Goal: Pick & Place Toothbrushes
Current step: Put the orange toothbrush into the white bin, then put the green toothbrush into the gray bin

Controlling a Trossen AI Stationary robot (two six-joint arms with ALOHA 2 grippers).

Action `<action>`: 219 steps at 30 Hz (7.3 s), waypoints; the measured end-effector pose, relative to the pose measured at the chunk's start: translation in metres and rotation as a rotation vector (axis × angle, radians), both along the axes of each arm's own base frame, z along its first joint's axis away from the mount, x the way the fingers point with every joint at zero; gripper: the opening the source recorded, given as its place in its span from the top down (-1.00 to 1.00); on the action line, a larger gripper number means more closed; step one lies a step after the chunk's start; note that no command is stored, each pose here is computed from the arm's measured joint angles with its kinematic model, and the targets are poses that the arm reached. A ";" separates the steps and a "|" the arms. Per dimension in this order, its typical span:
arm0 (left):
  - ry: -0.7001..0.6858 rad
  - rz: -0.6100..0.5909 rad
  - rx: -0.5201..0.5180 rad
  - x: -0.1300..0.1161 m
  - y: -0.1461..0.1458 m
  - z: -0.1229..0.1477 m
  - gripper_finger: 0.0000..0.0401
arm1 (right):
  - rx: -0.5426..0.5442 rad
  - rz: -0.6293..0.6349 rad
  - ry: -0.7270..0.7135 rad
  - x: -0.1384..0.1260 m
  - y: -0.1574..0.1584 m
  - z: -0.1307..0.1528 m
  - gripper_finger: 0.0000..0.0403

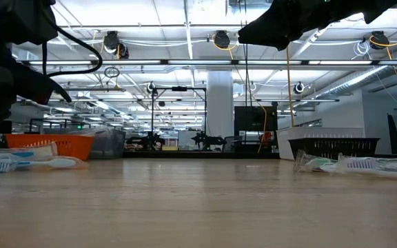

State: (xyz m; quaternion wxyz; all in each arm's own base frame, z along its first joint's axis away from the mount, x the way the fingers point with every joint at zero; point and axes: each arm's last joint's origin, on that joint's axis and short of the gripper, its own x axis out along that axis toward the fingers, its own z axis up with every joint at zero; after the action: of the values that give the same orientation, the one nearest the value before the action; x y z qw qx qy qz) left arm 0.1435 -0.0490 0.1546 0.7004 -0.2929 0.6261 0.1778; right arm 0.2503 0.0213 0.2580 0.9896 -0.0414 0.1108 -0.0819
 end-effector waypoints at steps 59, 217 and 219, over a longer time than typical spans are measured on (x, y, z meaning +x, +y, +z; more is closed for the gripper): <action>-0.916 -0.330 0.534 0.127 -0.003 0.089 1.00 | 0.098 0.174 -0.227 0.035 0.001 -0.009 0.30; -0.786 -0.350 0.666 0.188 0.000 0.101 0.36 | 0.358 -0.525 0.565 -0.121 -0.124 -0.021 0.08; -0.786 -0.350 0.666 0.188 -0.001 0.101 0.36 | 0.404 -0.461 0.590 -0.120 -0.113 -0.022 0.09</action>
State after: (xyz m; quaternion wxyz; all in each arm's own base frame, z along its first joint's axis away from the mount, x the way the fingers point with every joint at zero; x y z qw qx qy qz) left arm 0.3314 -0.0495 0.2559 0.9558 0.0093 0.2663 0.1244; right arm 0.1303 -0.0915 0.2360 0.8594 0.1578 0.4096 -0.2623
